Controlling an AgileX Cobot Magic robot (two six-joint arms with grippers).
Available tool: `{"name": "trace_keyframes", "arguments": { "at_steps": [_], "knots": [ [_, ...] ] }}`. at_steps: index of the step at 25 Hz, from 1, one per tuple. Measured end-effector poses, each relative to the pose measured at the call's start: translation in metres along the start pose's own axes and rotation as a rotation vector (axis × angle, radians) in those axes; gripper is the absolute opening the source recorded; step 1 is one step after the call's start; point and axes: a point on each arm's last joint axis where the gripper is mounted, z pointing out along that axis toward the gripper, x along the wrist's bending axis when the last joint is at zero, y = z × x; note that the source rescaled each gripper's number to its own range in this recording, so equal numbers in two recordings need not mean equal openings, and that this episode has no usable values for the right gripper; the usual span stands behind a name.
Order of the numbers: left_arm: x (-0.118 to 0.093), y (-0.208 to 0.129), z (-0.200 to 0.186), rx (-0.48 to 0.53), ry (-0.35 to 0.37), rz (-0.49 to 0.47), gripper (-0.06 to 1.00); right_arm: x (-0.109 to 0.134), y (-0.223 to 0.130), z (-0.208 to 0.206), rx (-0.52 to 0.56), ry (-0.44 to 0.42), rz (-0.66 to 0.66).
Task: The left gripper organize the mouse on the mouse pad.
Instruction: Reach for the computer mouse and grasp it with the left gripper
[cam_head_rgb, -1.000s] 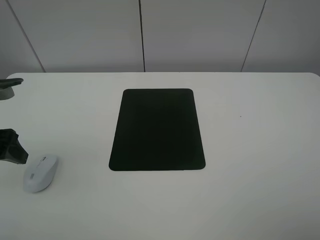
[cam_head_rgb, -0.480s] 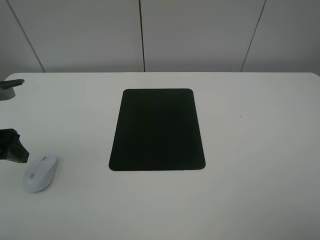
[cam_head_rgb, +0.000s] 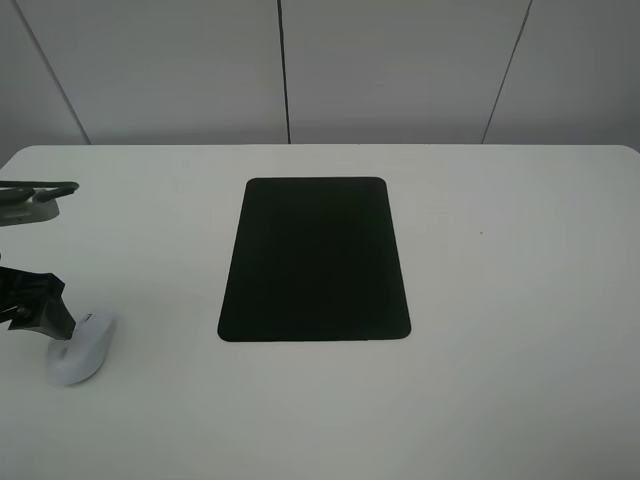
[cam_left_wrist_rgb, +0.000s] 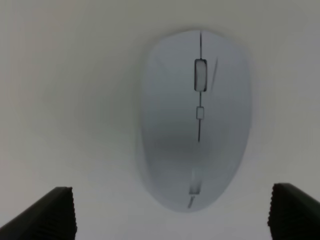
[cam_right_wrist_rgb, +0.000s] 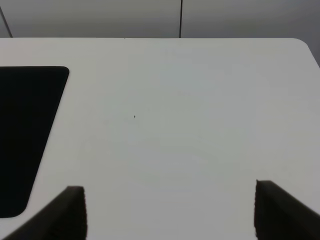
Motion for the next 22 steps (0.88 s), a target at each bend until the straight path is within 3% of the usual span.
{"name": "trace_keyframes", "arguments": {
  "at_steps": [7,14,22],
  "knots": [
    [-0.008,0.004,0.014,0.006,0.017,0.052,1.0,0.0,0.0,0.0,0.0,0.0,0.0],
    [-0.019,0.005,0.031,0.017,0.092,0.064,1.0,0.0,0.0,0.0,0.0,0.0,0.0],
    [-0.022,0.009,0.032,-0.023,0.085,0.062,1.0,0.0,0.0,0.0,0.0,0.0,0.0]
  ]
}}
